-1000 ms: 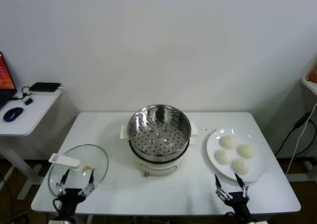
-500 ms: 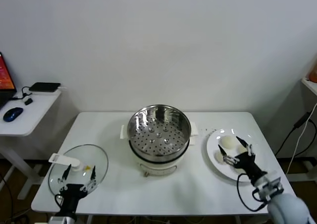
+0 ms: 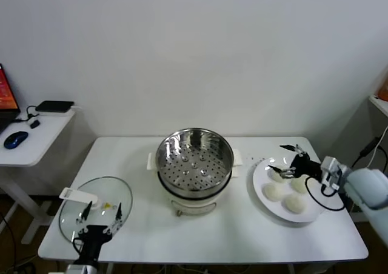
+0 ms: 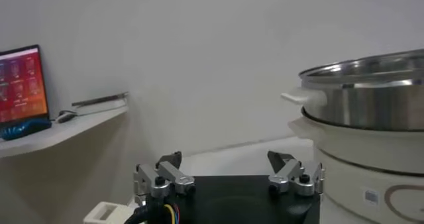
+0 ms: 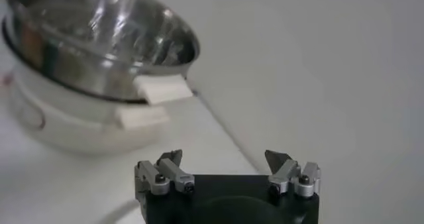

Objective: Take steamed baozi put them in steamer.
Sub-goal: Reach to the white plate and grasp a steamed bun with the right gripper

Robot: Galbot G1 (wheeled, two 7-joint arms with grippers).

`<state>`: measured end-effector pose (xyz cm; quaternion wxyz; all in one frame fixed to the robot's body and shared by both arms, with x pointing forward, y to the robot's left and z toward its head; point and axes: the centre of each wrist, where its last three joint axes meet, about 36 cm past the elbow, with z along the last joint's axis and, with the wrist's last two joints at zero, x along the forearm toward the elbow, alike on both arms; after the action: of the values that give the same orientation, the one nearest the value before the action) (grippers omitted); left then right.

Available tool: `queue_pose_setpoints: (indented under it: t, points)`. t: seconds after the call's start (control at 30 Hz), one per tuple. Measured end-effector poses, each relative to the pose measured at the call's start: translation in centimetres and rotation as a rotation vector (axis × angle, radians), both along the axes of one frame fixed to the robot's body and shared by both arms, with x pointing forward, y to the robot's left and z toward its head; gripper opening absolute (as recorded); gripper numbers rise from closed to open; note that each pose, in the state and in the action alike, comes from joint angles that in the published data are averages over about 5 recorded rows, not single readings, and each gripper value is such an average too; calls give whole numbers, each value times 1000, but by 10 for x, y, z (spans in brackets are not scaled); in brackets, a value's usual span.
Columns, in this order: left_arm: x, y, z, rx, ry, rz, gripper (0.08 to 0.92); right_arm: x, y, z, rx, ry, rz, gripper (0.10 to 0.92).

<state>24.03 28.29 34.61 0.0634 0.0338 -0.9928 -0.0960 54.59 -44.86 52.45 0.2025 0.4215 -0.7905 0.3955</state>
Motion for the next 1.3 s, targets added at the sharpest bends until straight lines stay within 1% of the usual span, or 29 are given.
queue_pose_setpoints:
  t: [0.27,0.47,0.63,0.93,1.3]
  points:
    - [-2,0,0,-1,8,11,823,65,-5,22,-220,133,165,823]
    - [-1,2,0,1,12,18,823,100,0,16,-384,254,249,823]
    - [1,4,2,3,12,24,823,123,5,12,-480,312,277,823]
    - [3,5,2,4,15,30,823,151,15,0,-577,369,279,823]
    - [5,7,2,7,19,34,823,165,29,-32,-607,422,280,823]
